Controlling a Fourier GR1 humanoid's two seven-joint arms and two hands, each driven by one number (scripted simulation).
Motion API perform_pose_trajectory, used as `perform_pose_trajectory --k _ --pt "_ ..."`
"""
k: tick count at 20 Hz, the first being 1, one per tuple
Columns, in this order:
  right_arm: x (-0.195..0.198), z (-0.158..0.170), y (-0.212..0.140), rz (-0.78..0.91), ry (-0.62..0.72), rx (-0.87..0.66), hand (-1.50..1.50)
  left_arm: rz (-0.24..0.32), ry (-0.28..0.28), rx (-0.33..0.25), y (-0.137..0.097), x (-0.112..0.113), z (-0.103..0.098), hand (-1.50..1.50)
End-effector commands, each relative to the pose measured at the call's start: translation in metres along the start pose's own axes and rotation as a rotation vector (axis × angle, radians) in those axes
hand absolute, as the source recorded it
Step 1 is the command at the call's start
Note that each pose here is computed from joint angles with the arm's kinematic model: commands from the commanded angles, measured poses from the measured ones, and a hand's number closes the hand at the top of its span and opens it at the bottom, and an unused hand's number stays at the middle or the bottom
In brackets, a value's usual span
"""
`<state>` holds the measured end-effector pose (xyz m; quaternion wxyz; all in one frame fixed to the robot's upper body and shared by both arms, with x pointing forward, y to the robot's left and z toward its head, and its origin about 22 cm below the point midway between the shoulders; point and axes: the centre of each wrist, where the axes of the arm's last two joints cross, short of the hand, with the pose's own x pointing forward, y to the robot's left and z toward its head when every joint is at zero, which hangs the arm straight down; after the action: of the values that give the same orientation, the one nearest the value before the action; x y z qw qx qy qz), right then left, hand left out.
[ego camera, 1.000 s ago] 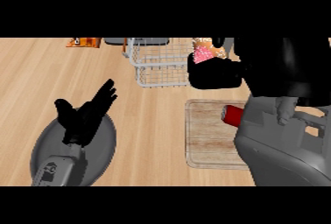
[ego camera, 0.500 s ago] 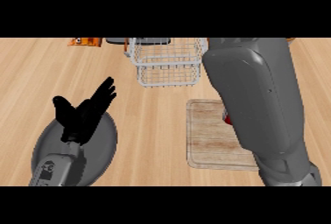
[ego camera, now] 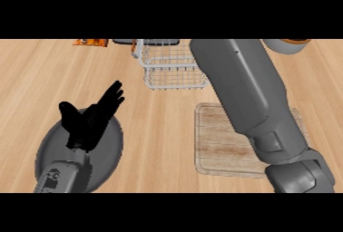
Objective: Pick the cupcake from the cutting board and place it in the tiered basket
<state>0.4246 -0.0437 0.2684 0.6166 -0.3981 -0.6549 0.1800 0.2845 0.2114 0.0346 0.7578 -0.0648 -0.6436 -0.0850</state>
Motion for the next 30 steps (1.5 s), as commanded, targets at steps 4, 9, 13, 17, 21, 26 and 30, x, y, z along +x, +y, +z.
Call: perform_pose_trajectory --k 4,9,13,17,21,26,30 --pt "-0.017 -0.014 0.016 -0.31 0.071 -0.016 1.5 -0.02 0.001 -0.023 0.0 -0.003 -0.003 0.0" --pt "-0.022 -0.016 0.035 -0.365 -0.023 0.038 -1.5 -0.011 -0.01 -0.063 -0.028 0.01 -0.018 0.0" --pt "-0.019 -0.017 0.041 -0.378 -0.112 0.042 -1.5 -0.007 -0.018 -0.051 -0.009 0.012 -0.018 0.0" --pt "-0.005 -0.017 0.036 -0.429 -0.179 -0.091 -1.5 -0.004 -0.02 -0.045 -0.018 -0.001 -0.013 0.0" --pt "-0.002 -0.017 0.037 -0.451 -0.137 -0.226 -1.5 0.009 0.008 -0.036 -0.007 -0.01 -0.011 0.0" --pt "-0.003 -0.025 0.028 -0.571 0.063 -0.28 -1.5 0.003 -0.005 0.011 0.01 0.004 -0.005 0.0" --pt "-0.044 -0.039 0.018 -0.514 0.102 -0.261 -1.5 0.025 0.033 0.046 0.018 -0.022 0.011 0.0"
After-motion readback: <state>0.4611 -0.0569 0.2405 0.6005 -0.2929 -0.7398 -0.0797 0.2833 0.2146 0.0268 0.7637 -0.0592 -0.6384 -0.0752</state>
